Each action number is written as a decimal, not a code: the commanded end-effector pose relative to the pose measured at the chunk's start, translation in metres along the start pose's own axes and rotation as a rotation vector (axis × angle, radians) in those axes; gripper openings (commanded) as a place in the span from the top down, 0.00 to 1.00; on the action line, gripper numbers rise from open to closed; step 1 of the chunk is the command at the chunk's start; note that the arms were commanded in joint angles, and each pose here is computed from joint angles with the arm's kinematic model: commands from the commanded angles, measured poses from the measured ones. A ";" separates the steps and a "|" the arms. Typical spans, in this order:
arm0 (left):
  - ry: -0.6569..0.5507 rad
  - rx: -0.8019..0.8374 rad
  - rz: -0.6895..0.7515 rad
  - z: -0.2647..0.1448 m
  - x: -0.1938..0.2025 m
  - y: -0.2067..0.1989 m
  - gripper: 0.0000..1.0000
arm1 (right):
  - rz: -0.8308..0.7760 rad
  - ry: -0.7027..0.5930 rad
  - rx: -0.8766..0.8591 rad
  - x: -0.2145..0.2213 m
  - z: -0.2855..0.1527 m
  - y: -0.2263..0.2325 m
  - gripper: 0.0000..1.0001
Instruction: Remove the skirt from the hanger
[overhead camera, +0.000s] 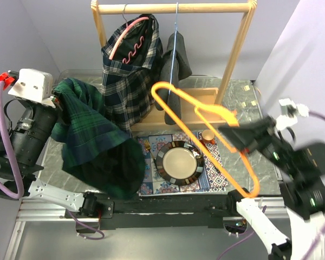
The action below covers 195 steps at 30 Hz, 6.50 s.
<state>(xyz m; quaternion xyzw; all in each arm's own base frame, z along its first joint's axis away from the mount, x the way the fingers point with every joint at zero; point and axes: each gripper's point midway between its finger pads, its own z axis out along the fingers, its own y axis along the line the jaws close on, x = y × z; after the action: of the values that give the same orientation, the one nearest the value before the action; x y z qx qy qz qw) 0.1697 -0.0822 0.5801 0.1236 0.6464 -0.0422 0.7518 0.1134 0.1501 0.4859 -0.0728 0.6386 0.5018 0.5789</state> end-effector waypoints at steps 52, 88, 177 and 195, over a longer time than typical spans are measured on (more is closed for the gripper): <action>0.019 0.001 0.004 -0.002 0.019 -0.014 0.99 | -0.420 -0.355 0.845 -0.181 0.246 -0.259 1.00; -0.106 0.169 -0.057 0.002 -0.017 -0.050 0.99 | -0.245 0.203 -0.256 -0.005 0.130 0.059 0.00; 0.100 0.470 -0.229 -0.063 0.110 -0.054 0.03 | 0.022 -0.103 -0.163 0.030 0.285 0.172 1.00; -0.004 0.443 -0.266 -0.039 0.090 -0.054 0.03 | 0.321 -0.040 -0.428 0.064 0.260 0.247 1.00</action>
<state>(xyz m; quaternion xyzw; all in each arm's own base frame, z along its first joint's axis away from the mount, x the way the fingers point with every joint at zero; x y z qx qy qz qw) 0.1365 -0.1128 0.4563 0.1987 0.6648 -0.2666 0.6689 0.1427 0.5106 0.5396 -0.1213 0.6117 0.5902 0.5125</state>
